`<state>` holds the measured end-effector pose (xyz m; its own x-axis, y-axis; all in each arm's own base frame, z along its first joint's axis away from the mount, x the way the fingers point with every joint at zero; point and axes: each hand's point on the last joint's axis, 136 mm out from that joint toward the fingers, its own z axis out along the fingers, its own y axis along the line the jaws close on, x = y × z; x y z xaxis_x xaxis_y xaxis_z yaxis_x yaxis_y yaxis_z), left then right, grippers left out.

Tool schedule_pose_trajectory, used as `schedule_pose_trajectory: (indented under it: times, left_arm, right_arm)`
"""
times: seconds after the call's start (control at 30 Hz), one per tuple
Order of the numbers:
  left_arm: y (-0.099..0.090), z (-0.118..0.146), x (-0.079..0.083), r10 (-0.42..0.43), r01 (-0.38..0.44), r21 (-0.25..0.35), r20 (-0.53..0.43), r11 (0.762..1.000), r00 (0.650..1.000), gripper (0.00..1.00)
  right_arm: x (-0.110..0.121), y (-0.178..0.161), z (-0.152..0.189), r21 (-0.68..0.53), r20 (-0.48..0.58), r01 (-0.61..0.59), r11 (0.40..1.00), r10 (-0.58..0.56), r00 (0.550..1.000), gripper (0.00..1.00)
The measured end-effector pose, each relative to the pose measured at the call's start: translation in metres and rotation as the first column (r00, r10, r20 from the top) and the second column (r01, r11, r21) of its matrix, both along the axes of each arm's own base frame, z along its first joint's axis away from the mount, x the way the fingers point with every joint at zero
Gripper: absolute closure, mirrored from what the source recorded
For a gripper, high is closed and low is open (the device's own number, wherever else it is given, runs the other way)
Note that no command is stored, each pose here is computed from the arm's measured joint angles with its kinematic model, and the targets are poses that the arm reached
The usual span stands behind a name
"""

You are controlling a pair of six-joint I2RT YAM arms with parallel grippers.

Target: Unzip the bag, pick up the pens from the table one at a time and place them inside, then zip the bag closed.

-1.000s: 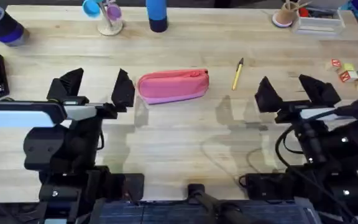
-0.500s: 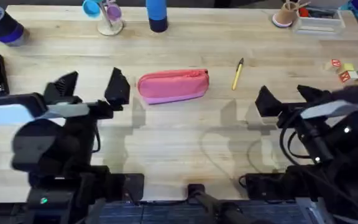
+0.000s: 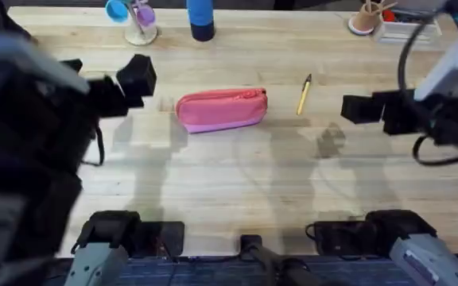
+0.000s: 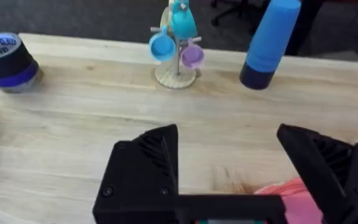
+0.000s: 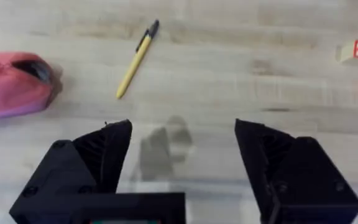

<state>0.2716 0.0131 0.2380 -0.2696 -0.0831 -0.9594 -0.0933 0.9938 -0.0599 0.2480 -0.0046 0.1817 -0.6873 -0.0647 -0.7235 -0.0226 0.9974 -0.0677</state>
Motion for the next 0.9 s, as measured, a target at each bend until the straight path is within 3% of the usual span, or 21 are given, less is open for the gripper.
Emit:
schedule_pose_trajectory:
  times: [0.23, 0.37, 0.63, 0.9]
  left_arm:
    - [-0.004, 0.007, 0.026, -0.024, 0.022, -0.011, -0.179, 1.0, 0.984, 0.007]
    - [-0.009, 0.0, 0.036, -0.051, 0.045, -0.029, -0.276, 0.999, 0.96, 0.007]
    - [-0.02, -0.015, 0.051, -0.115, 0.092, -0.076, -0.386, 0.993, 0.915, 0.007]
    - [-0.024, -0.019, 0.047, -0.138, 0.11, -0.091, -0.412, 0.99, 0.9, 0.007]
  right_arm:
    - [0.009, 0.0, 0.002, -0.003, -0.232, -0.003, 1.0, 0.002, 0.973, 0.005]
    - [0.014, 0.0, -0.002, -0.004, -0.308, -0.005, 1.0, 0.003, 0.951, 0.005]
    - [0.018, 0.0, -0.002, -0.005, -0.324, -0.007, 1.0, 0.005, 0.946, 0.005]
    - [0.018, 0.0, -0.002, -0.005, -0.325, -0.007, 1.0, 0.005, 0.946, 0.005]
